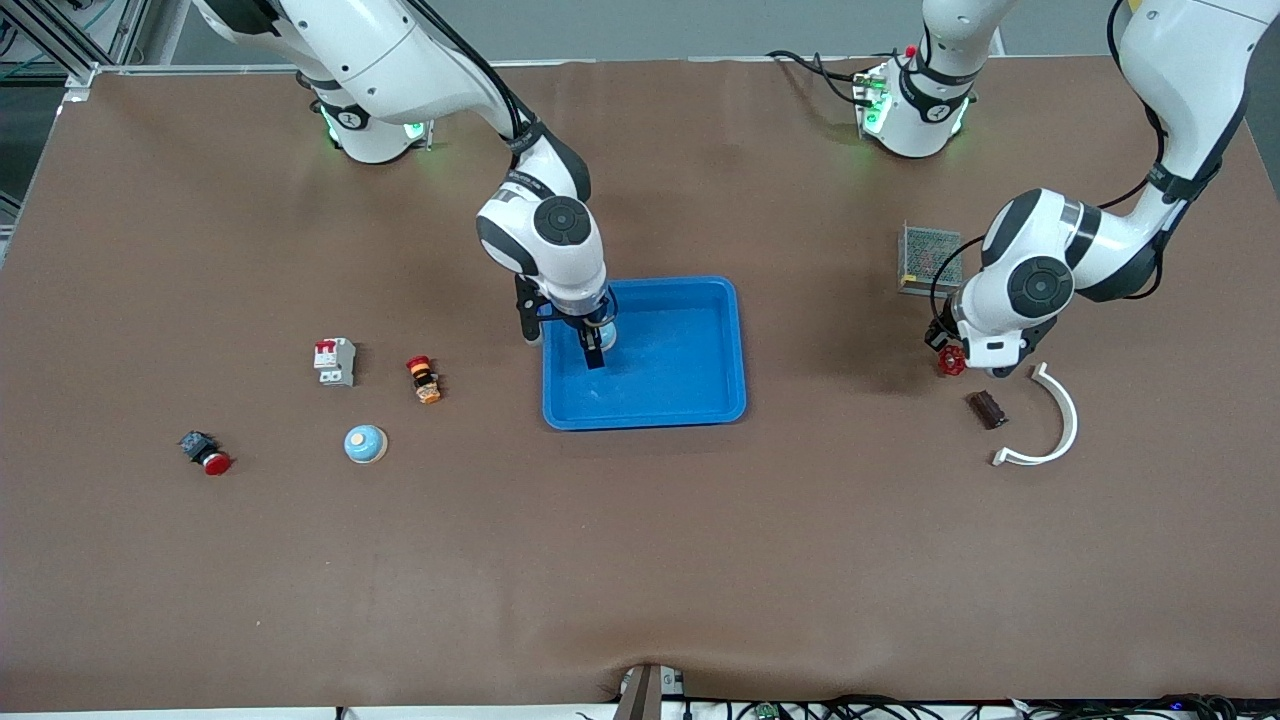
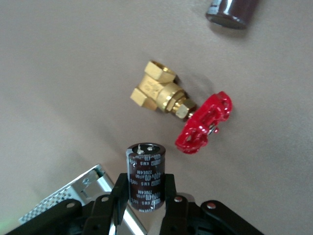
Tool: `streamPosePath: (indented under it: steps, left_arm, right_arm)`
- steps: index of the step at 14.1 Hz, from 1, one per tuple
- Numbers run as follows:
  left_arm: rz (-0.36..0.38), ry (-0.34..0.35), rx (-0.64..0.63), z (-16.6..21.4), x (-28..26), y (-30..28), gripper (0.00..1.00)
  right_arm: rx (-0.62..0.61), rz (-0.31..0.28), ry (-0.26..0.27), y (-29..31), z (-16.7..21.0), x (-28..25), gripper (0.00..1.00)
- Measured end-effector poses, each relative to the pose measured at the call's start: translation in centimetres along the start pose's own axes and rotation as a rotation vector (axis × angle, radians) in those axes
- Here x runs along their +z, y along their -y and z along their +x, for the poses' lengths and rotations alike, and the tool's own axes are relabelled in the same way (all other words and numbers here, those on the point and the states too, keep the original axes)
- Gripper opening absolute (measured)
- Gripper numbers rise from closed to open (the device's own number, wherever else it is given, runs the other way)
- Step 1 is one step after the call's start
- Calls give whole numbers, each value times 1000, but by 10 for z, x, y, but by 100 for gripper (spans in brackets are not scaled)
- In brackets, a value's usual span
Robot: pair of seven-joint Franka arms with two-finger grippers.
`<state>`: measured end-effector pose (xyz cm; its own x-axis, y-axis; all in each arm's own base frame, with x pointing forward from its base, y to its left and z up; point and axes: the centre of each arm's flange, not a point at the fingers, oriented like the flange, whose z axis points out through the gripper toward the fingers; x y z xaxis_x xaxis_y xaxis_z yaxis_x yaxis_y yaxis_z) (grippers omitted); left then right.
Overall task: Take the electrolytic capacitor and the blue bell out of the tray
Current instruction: 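Set the capacitor by the valve while the right gripper lifts the bell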
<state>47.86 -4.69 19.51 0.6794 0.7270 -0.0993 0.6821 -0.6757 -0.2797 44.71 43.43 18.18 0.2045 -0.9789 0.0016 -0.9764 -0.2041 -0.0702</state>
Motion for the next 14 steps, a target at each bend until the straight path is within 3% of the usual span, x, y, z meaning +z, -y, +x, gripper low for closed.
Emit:
streamPosePath:
  steps: [1, 2, 4, 5, 6, 12, 14]
  left_arm:
    - [-4, 6, 6, 0, 4, -1, 34]
    - [-6, 14, 10, 0, 7, -2, 34]
    - [-8, 27, 14, -1, 13, -3, 34]
    - [-10, 30, 14, -1, 14, -3, 34]
    - [-11, 29, 16, -1, 14, -3, 38]
    - [-28, 10, 10, 8, 4, -7, 98]
    - [-34, -1, 4, 13, -5, -10, 100]
  right_arm:
    - [1, 5, 4, 1, -1, -1, 100]
    - [3, 10, 8, 3, -1, -2, 93]
    - [15, 20, 13, 7, -3, -6, 67]
    - [26, 22, 14, 8, -3, -7, 64]
    - [32, 22, 14, 9, -3, -7, 64]
    - [23, 29, 7, 8, -5, -6, 64]
    - [8, 30, 1, 5, -7, -3, 77]
